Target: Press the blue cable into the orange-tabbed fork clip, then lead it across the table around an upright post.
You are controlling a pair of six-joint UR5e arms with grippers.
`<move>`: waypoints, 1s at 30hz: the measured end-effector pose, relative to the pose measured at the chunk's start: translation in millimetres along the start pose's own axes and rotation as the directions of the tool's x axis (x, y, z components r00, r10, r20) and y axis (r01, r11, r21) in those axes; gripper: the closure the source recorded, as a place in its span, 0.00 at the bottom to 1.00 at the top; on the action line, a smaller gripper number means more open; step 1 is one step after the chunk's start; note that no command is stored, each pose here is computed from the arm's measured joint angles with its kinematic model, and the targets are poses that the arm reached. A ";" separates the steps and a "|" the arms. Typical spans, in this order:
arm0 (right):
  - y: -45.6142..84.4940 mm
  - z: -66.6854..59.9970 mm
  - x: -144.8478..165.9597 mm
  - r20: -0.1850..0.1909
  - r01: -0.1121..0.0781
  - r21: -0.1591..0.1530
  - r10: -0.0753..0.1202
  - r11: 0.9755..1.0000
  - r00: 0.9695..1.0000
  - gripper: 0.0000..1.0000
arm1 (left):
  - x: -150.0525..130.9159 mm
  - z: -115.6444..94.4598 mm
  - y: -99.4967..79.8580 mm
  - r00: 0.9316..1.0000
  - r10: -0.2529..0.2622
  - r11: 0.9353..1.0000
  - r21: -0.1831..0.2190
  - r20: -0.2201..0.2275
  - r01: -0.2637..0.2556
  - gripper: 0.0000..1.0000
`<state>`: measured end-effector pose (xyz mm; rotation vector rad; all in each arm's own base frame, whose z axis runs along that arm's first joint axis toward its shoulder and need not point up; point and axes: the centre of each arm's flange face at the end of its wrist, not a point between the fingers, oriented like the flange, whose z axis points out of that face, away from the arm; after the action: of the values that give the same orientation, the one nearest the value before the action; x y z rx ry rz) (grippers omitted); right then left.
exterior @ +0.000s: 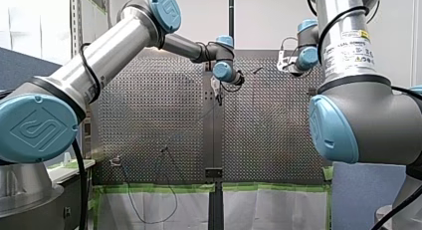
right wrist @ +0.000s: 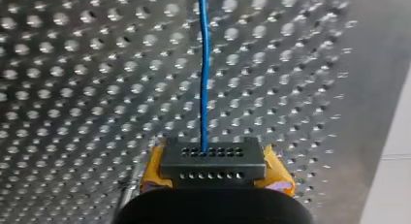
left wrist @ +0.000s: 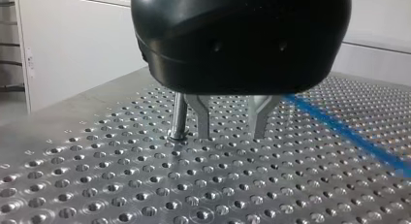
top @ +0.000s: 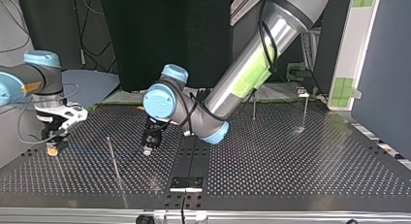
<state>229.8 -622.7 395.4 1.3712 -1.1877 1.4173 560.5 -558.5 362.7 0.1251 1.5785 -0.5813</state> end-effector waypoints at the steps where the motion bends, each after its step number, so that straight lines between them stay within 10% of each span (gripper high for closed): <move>1: 0.3 -0.4 -3.0 0.001 -0.004 0.000 0.004 1.000 1.000 1.00 | 0.2 0.1 0.5 1.000 -0.001 1.000 0.001 -0.001 0.001 0.33; 2: 0.6 -0.9 -6.1 0.003 -0.009 0.000 0.009 1.000 1.000 1.00 | 0.3 0.2 1.1 1.000 -0.002 1.000 -0.001 -0.001 0.002 0.33; 4: 1.4 -1.8 -13.1 0.004 -0.020 -0.001 0.020 1.000 1.000 1.00 | 0.2 0.2 1.9 1.000 -0.002 1.000 -0.005 -0.001 0.002 0.00; 18: 1.0 -7.6 -86.9 0.036 -0.140 -0.018 0.141 0.990 0.989 1.00 | -0.4 0.6 8.3 1.000 -0.012 0.999 -0.052 0.010 0.012 0.00; 30: 13.4 -13.5 -197.6 0.136 -0.136 -0.078 0.146 0.988 0.980 1.00 | -0.4 1.5 15.7 0.999 -0.039 0.996 -0.078 0.008 0.040 0.00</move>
<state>228.7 -601.8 198.0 1.3815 -1.4374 1.3810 568.5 -545.5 358.7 0.0332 1.5980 -0.5498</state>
